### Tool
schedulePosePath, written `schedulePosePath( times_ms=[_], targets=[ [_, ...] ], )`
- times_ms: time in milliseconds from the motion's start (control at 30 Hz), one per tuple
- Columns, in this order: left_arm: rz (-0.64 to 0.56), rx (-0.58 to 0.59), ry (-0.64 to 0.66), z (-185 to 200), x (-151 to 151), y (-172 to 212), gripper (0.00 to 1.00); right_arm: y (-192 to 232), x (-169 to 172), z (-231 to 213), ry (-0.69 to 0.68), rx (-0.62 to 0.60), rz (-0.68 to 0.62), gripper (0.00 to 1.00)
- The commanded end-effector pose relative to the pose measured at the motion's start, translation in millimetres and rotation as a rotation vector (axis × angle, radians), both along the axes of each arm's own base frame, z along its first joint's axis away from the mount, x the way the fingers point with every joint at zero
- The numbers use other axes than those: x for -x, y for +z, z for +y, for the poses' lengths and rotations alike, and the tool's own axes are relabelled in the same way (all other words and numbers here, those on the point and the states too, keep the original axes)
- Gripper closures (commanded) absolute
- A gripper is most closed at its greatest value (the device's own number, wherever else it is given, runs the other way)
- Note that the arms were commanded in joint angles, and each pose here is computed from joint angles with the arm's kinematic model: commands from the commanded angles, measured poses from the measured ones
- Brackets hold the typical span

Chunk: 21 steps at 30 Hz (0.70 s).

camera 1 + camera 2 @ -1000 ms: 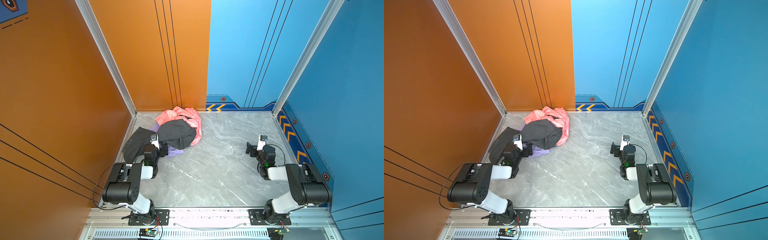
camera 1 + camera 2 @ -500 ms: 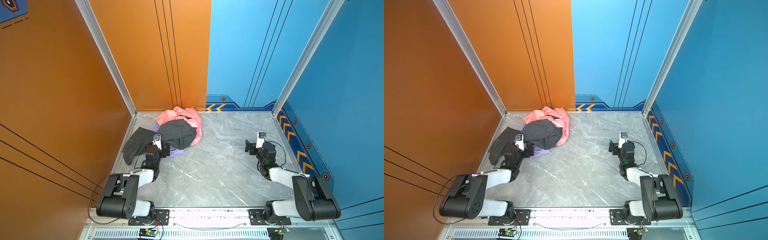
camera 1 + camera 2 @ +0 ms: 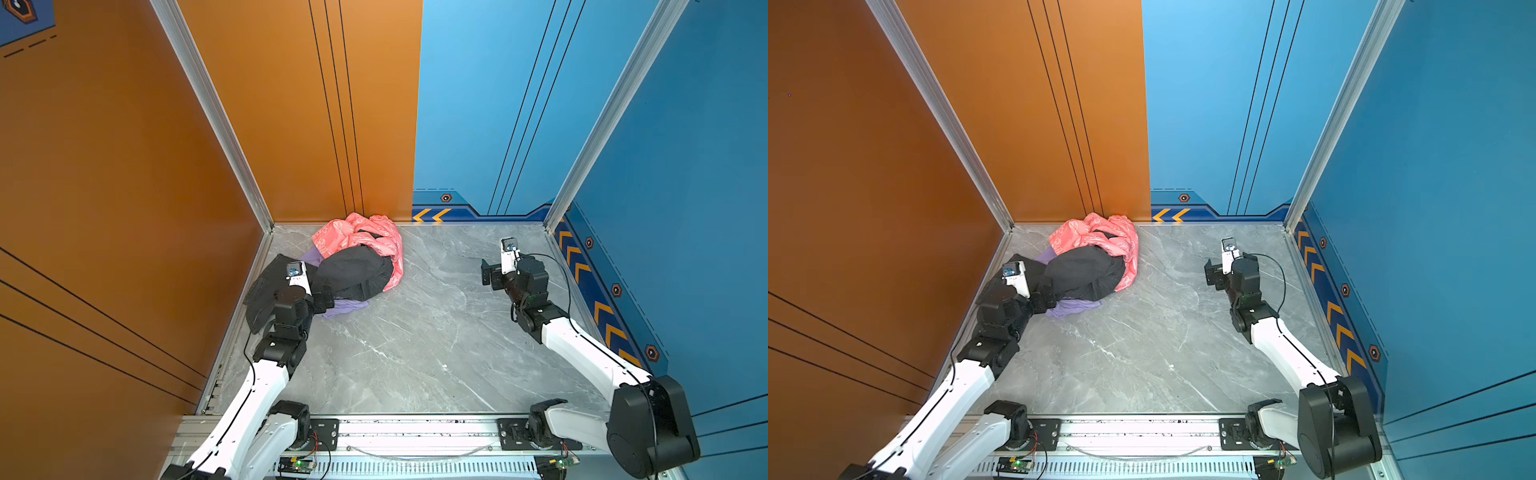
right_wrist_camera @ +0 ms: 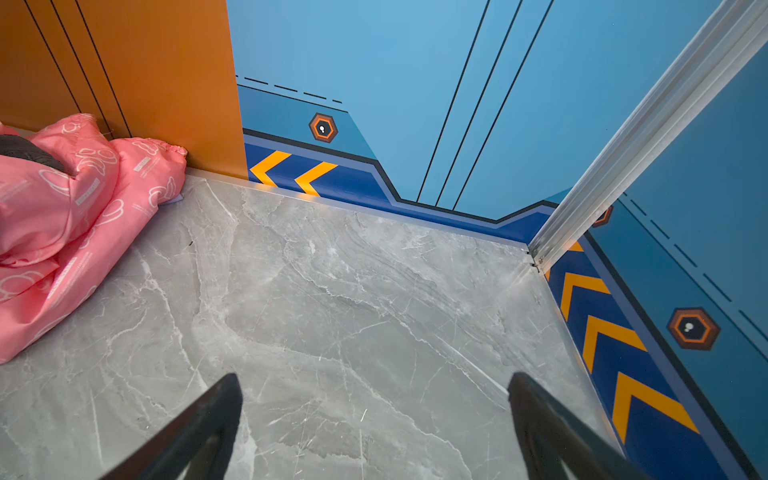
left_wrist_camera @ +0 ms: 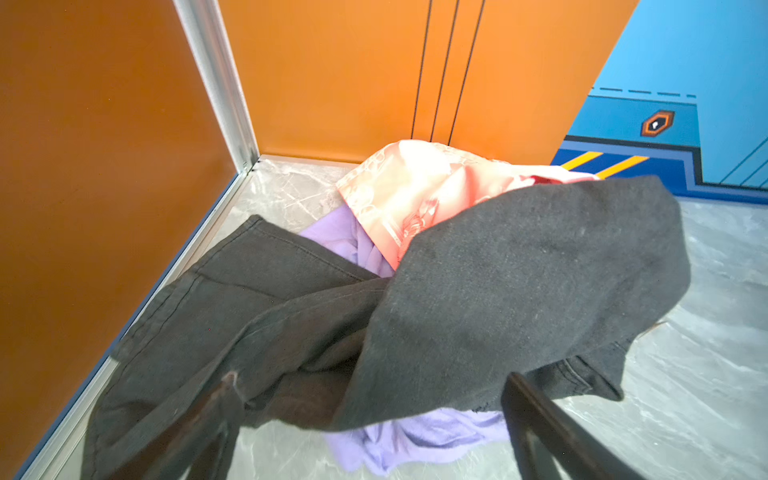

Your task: Pick out a specific cloth from the pile

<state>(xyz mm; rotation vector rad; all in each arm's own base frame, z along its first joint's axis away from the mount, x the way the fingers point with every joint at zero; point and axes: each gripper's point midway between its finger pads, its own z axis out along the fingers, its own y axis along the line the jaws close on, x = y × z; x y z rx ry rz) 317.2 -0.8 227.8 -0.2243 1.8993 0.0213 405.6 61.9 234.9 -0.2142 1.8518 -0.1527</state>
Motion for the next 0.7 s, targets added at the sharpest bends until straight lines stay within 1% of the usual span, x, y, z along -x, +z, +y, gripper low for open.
schedulePosePath(
  times_ms=[0,100,167,200,267,300,333,433,500,600,667],
  targets=[
    [0.097,0.093,0.093,16.7,26.2,-12.7,0.02,2.1,-1.6,-10.5,-0.094,0.087,0.096,0.0],
    [0.1,0.149,0.105,19.6,29.6,-6.7,0.02,10.2,-9.9,-17.9,-0.173,0.077,0.164,0.0],
    [0.145,0.173,0.104,17.1,30.3,-8.6,0.02,8.8,-15.4,-20.4,-0.199,0.089,0.227,0.0],
    [0.176,0.19,0.098,14.3,30.2,-11.3,0.02,7.3,-16.8,-17.8,-0.184,0.114,0.266,0.0],
    [0.235,0.229,0.094,8.7,29.5,-18.5,0.02,8.0,-22.6,-19.2,-0.215,0.131,0.259,0.0],
    [0.265,0.255,0.097,5.7,29.2,-23.0,0.01,7.5,-24.8,-15.4,-0.202,0.126,0.259,0.0],
    [0.287,0.277,0.104,3.9,29.1,-26.3,0.02,7.7,-26.1,-11.3,-0.182,0.114,0.259,0.0],
    [0.36,0.351,0.112,-5.7,30.2,-38.4,0.1,10.8,-27.6,2.8,-0.133,0.069,0.248,0.0],
    [0.397,0.395,0.101,-14.8,30.2,-46.8,0.18,12.8,-28.7,13.6,-0.102,0.015,0.248,0.0],
    [0.441,0.43,0.108,-23.1,33.0,-58.6,0.18,13.2,-27.4,35.9,-0.037,-0.08,0.259,0.0],
    [0.471,0.452,0.109,-27.8,34.9,-66.6,0.19,13.1,-26.9,49.1,-0.017,-0.129,0.263,0.0]
  ],
)
